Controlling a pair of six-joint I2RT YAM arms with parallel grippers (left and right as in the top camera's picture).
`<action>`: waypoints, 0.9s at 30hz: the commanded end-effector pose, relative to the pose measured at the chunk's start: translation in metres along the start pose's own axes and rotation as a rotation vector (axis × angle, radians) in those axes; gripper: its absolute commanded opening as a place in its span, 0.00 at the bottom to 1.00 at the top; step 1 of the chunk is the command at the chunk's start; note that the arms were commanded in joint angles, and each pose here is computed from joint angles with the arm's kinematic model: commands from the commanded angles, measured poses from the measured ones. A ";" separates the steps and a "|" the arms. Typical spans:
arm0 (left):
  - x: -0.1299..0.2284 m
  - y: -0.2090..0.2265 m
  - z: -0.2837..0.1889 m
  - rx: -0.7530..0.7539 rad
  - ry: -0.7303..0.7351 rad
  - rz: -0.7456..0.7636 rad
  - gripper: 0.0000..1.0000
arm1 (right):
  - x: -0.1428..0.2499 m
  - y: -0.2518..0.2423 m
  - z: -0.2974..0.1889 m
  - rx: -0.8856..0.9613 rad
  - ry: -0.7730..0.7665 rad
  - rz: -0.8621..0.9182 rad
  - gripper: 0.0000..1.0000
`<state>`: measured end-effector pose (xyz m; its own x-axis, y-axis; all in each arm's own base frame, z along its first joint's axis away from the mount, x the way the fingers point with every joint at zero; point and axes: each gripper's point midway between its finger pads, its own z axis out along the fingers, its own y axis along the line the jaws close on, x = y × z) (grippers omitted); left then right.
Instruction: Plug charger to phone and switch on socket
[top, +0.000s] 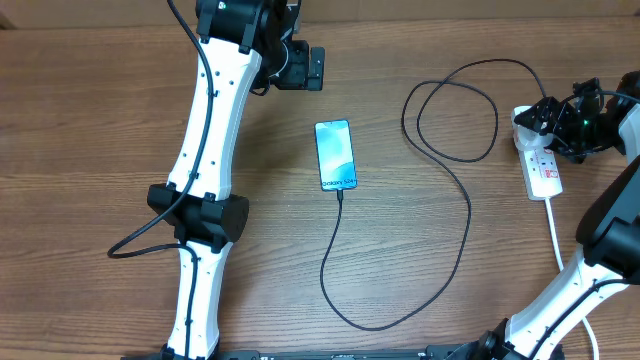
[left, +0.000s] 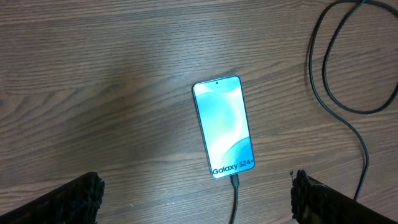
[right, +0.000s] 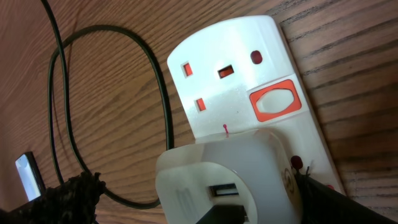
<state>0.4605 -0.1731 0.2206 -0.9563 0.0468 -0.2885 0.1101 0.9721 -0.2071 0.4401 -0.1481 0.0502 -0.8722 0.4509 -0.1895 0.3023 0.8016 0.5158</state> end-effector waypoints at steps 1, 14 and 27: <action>-0.003 0.003 -0.006 -0.010 -0.023 0.013 1.00 | 0.015 0.011 0.020 -0.033 0.068 0.025 1.00; -0.003 0.003 -0.006 -0.010 -0.023 0.013 1.00 | 0.024 0.006 0.020 -0.006 0.101 0.044 1.00; -0.003 0.003 -0.006 -0.010 -0.023 0.013 1.00 | 0.038 -0.002 0.028 -0.006 0.128 0.071 1.00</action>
<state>0.4605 -0.1731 0.2206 -0.9563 0.0468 -0.2885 0.1101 0.9721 -0.2071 0.4383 -0.1471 0.0478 -0.8771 0.4415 -0.1888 0.3022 0.8130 0.4976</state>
